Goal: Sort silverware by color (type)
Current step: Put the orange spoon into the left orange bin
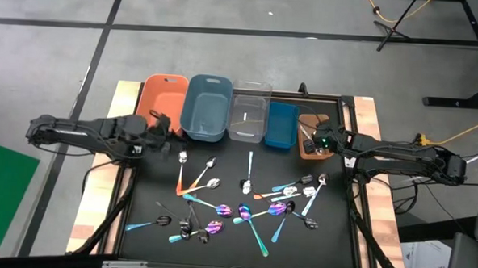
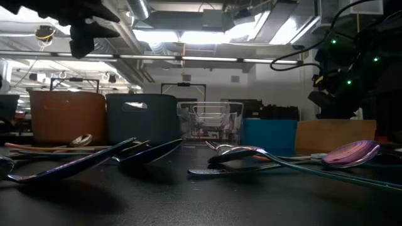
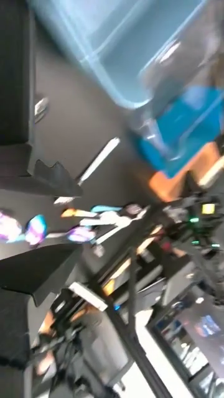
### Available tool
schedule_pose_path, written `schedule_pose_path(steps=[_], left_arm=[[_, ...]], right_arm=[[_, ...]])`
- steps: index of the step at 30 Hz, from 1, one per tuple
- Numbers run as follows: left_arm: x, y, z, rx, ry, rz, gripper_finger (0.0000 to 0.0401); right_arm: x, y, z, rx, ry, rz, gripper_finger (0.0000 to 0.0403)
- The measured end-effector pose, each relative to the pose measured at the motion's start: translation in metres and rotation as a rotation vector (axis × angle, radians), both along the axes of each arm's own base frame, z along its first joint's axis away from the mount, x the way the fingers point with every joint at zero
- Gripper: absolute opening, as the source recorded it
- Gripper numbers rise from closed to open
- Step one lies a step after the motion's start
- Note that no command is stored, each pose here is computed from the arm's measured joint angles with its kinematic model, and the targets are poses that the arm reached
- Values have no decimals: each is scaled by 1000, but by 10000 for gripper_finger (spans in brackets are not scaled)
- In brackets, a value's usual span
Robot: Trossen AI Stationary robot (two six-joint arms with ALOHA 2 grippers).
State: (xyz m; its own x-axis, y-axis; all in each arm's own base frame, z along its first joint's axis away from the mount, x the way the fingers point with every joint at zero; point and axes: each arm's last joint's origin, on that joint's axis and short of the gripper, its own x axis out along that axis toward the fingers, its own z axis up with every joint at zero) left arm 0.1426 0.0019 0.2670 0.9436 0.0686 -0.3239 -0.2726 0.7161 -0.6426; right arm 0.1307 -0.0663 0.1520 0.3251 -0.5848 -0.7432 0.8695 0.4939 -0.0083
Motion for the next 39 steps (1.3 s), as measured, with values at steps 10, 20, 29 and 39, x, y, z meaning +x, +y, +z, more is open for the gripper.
schedule_pose_path(steps=[10,20,29,39], left_arm=[[11,-7,-32,-381,313,26,125],[5,-12,-61,-538,671,169,125],[16,-9,-81,-462,790,326,125],[32,-10,-108,-433,941,374,125]], right_arm=[[0,0,0,0,0,0,74],[0,0,0,0,0,0,74],[0,0,0,0,-1,0,74],[0,0,0,0,-1,0,74]])
